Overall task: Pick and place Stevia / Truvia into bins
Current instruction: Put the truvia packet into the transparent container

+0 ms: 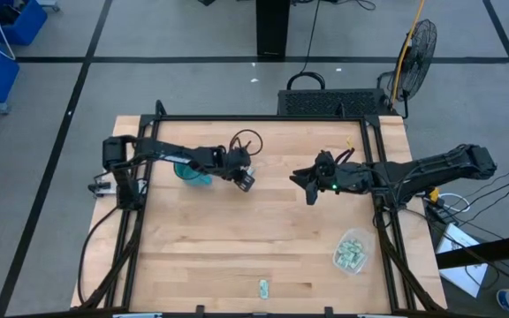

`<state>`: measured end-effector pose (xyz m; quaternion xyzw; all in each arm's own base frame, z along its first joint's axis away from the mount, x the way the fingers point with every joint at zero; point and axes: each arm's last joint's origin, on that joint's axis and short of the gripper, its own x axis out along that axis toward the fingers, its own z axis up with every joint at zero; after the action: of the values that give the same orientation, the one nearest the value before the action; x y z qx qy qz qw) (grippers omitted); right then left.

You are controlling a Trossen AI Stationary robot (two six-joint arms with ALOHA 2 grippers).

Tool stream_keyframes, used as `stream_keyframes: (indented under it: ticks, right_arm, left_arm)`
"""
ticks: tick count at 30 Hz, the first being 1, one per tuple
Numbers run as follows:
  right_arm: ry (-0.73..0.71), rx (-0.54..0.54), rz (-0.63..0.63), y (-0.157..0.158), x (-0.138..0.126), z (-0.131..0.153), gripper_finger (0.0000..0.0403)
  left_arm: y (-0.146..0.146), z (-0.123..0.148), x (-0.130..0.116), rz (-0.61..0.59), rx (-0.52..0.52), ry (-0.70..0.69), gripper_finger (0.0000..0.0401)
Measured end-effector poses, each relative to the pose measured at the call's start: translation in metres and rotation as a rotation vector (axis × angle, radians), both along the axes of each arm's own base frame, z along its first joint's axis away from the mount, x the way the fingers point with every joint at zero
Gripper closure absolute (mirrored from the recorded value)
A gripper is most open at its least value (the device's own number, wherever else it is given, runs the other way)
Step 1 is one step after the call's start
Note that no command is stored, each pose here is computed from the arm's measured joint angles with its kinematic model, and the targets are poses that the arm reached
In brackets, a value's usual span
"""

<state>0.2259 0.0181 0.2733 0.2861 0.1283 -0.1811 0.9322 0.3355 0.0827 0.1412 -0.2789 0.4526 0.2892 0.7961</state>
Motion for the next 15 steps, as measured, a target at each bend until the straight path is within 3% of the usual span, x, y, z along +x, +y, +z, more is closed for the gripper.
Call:
stream_keyframes:
  ticks: [10, 15]
  right_arm:
    - [0.005, -0.003, 0.001, 0.000, 0.000, 0.000, 0.0283]
    - [0.005, -0.005, -0.003, -0.001, 0.000, 0.000, 0.0284]
  left_arm:
    - [0.014, 0.003, 0.004, 0.028, -0.041, -0.078, 0.0183]
    - [0.011, 0.004, 0.007, 0.027, -0.007, -0.091, 0.0154]
